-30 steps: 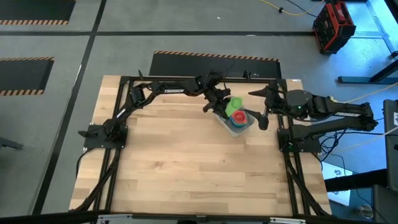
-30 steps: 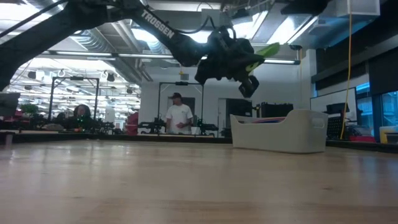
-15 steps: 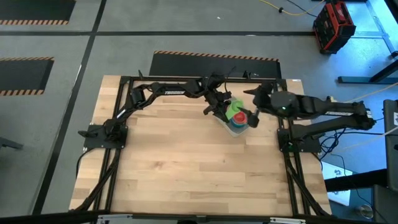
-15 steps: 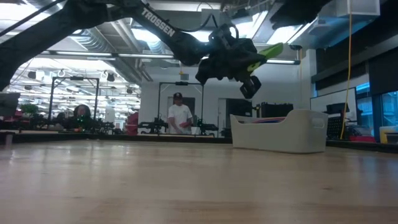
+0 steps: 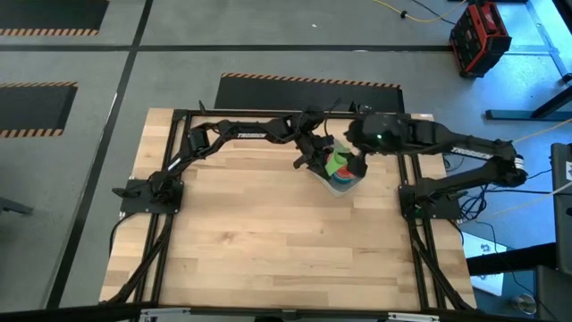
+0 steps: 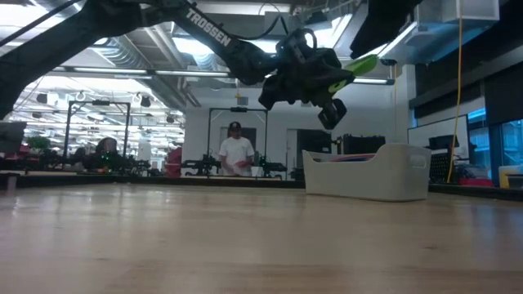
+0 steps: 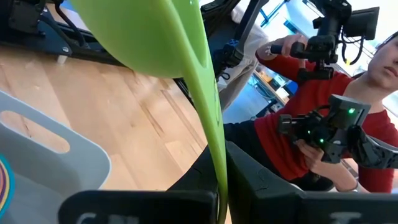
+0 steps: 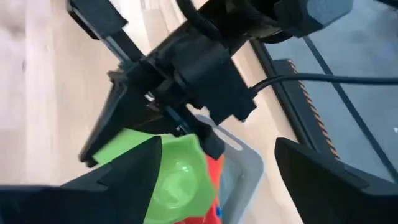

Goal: Nest measuring cups in basket
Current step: Stack the green measuring cup on top of the red measuring cup in the bin

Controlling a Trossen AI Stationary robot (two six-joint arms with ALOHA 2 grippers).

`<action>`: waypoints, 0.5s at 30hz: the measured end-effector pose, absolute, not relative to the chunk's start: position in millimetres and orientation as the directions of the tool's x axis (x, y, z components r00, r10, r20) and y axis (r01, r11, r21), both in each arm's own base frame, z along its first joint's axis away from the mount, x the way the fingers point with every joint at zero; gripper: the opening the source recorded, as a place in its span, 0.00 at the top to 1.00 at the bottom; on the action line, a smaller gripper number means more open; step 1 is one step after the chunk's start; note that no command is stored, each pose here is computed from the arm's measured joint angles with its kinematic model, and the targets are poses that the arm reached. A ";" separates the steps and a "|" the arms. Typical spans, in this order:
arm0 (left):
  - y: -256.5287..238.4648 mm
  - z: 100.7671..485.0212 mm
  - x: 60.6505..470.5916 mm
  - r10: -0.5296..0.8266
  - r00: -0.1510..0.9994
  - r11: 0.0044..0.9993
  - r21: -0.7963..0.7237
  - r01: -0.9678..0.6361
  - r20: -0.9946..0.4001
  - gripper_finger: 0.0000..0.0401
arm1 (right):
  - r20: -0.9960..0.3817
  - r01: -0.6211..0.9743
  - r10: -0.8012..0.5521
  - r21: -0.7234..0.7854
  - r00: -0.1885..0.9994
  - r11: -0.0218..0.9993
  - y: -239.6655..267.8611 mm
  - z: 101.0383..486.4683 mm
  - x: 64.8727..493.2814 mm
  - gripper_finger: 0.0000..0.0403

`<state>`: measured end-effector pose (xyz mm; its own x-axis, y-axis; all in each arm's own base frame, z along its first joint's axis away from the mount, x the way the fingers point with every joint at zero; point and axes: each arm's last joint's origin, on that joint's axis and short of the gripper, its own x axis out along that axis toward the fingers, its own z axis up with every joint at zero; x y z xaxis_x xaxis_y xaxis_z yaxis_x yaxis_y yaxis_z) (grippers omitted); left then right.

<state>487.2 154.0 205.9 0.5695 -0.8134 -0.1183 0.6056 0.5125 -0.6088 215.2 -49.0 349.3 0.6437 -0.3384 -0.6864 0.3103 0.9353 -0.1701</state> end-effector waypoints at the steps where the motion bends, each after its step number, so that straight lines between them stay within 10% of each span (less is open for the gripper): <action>1: 153.8 205.8 487.3 -0.814 0.569 0.512 -0.609 0.606 -0.118 0.99 | -0.692 0.297 -0.339 -0.186 0.637 0.937 -50.3 350.1 217.9 0.23; 15: 152.3 203.5 486.5 -0.817 0.563 0.501 -0.639 0.584 -0.126 0.99 | -0.812 0.078 -0.312 -0.316 0.494 0.945 -56.7 349.0 245.6 0.40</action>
<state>486.5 152.3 203.5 0.5633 -0.8166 -0.1262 0.5836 0.5013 -0.6388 245.6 -56.7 349.0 0.4935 -0.3122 -0.8118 0.0782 0.9455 -0.3161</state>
